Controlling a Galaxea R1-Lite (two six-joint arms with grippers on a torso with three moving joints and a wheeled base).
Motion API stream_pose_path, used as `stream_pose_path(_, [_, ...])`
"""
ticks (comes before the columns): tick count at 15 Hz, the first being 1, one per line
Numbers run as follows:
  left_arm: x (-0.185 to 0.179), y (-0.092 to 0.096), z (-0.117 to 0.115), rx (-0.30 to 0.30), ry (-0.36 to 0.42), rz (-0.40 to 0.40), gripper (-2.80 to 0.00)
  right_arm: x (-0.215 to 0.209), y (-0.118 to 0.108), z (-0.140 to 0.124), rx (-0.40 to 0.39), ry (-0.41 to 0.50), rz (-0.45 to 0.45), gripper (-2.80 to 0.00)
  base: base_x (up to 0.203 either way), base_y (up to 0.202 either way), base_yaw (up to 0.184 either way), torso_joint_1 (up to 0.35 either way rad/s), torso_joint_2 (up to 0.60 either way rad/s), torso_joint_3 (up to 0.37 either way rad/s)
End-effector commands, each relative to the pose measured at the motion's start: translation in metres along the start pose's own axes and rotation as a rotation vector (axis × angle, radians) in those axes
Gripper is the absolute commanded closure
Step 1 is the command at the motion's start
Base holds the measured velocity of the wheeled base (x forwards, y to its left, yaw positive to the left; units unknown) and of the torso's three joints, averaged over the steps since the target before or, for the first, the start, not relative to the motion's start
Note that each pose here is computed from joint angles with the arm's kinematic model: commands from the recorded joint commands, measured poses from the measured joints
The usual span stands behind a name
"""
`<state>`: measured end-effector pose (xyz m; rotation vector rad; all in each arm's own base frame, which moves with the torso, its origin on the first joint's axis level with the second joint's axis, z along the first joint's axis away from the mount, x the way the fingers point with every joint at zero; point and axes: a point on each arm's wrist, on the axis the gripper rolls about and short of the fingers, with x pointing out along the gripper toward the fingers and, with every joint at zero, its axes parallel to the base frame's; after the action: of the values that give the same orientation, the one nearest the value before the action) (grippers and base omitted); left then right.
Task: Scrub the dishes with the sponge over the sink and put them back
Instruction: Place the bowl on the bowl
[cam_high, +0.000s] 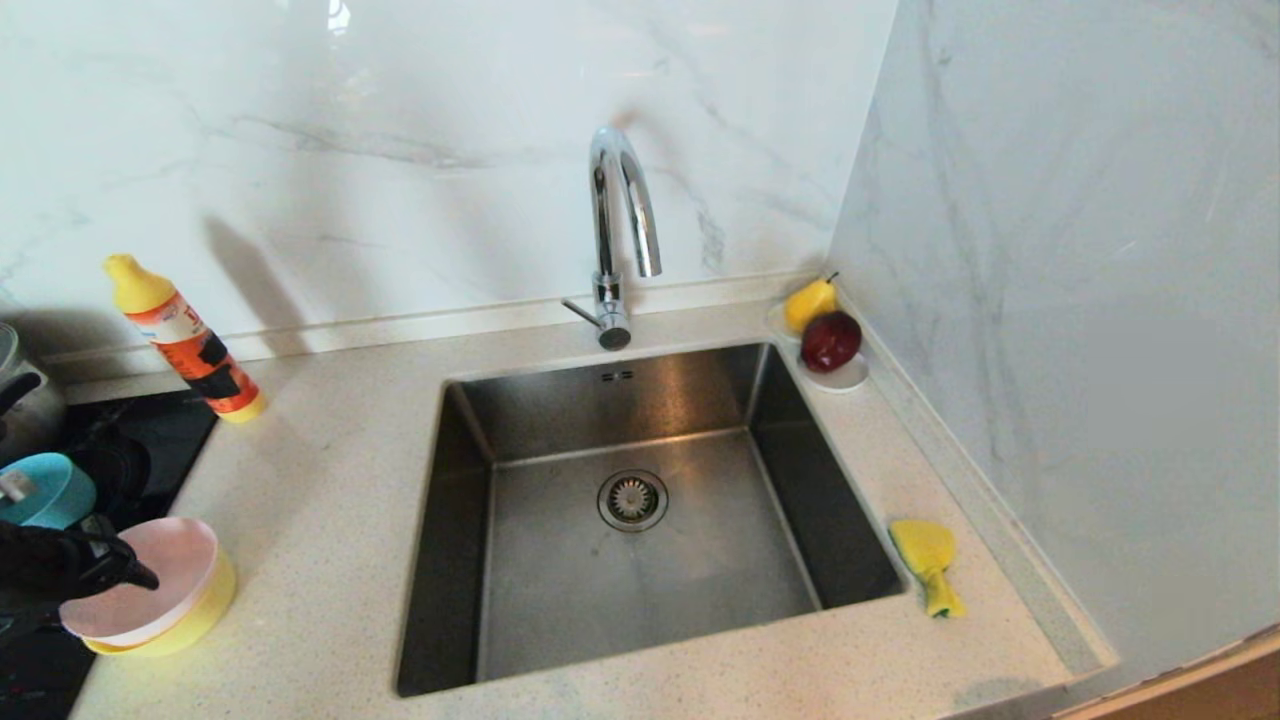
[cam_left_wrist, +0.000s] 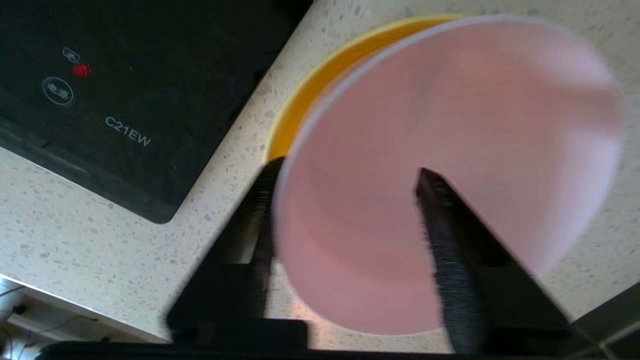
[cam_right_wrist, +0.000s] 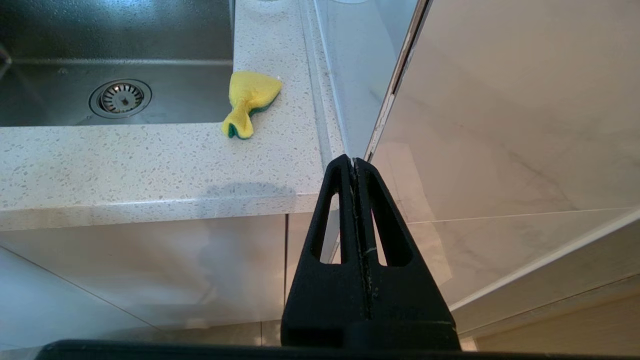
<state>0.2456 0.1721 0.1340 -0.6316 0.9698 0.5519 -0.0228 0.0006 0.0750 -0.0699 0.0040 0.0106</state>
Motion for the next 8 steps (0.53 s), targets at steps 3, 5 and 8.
stream_pose_path(3, [-0.029,-0.006,0.003,0.002,-0.044,-0.017,-2.8,0.0,0.0,0.0,-0.001,0.002,0.0,0.0,0.0,0.0,0.0,0.0,0.0,0.0])
stream_pose_path(5, [-0.031,-0.005,0.001,0.001,-0.04,-0.017,-2.8,0.0,0.0,0.0,-0.001,0.002,0.0,0.0,0.0,0.0,0.0,0.0,0.0,0.0])
stream_pose_path(8, [-0.039,-0.007,0.003,0.003,-0.071,-0.023,-2.8,0.0,0.0,0.0,-0.001,0.002,0.0,0.0,0.0,0.0,0.0,0.0,0.0,0.0])
